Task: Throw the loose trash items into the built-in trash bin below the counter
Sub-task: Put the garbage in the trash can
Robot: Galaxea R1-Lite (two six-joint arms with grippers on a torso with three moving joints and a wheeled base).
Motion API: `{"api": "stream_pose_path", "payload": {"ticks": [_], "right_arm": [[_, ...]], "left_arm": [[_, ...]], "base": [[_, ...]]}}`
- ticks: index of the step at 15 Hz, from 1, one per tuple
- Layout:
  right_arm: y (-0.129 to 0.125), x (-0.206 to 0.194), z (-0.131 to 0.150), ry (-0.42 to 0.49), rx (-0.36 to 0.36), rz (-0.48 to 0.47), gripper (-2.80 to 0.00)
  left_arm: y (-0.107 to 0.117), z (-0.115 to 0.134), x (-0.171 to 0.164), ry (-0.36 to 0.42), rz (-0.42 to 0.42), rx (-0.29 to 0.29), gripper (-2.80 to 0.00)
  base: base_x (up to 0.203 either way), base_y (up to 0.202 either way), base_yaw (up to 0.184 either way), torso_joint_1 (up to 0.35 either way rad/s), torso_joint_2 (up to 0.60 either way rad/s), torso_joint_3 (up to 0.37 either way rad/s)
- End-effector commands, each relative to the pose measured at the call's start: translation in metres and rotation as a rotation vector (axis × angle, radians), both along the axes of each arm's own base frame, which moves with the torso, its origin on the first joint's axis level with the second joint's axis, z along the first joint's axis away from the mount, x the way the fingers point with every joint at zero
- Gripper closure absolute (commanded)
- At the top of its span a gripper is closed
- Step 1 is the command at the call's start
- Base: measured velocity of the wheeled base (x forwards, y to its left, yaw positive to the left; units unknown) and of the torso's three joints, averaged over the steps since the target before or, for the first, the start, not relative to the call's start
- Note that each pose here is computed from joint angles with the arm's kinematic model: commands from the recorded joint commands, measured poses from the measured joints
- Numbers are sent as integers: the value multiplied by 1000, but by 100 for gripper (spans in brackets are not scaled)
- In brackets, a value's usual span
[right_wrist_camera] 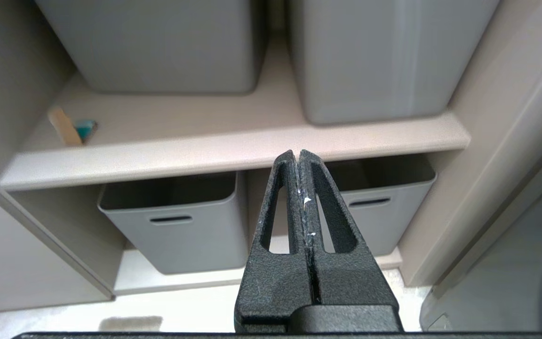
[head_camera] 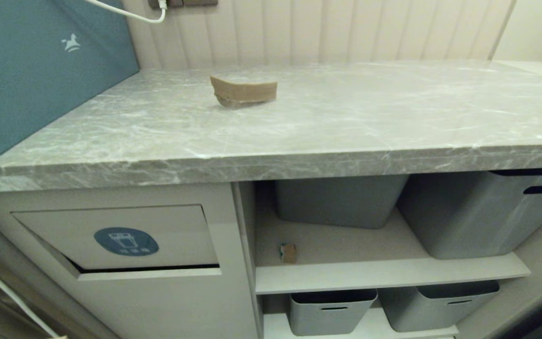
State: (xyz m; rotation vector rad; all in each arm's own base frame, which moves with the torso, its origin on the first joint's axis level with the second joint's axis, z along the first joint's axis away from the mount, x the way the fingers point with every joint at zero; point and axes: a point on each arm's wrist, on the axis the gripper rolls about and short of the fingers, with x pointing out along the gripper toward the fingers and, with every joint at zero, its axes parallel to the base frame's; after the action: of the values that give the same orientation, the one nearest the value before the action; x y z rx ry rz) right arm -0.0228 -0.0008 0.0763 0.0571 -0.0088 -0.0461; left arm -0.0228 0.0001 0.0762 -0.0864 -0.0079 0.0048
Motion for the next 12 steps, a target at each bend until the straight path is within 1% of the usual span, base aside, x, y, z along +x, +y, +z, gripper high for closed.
{"api": "stream_pose_path", "payload": {"ticks": [1,3,4,6,8,9,10,11,12], "right_arm": [[0,0,0,3,1,0,0],[0,0,0,3,1,0,0],[0,0,0,3,1,-1,0],[0,0,0,3,1,-1,0],[0,0,0,3,1,-1,0],[0,0,0,3,1,0,0],[0,0,0,3,1,0,0],[0,0,0,3,1,-1,0],[0,0,0,3,1,0,0]], "left_arm": [[0,0,0,2,1,-1,0],[0,0,0,3,1,-1,0],[0,0,0,2,1,-1,0],[0,0,0,8,1,5,0],[0,1,1,17,-4,24,0],[0,5,0,11,-15,39,0],[-1,16,0,4,-36,44,0],[-1,28,3,24,-62,46,0],[-2,41,9,62,-90,45,0]], "base": [[0,0,0,-126,450,314],[0,0,0,-104,410,294],[0,0,0,-59,203,155],[0,0,0,-18,92,35],[0,0,0,1,38,36],[0,0,0,-2,8,30],[0,0,0,0,0,0],[0,0,0,0,0,0],[0,0,0,0,0,0]]}}
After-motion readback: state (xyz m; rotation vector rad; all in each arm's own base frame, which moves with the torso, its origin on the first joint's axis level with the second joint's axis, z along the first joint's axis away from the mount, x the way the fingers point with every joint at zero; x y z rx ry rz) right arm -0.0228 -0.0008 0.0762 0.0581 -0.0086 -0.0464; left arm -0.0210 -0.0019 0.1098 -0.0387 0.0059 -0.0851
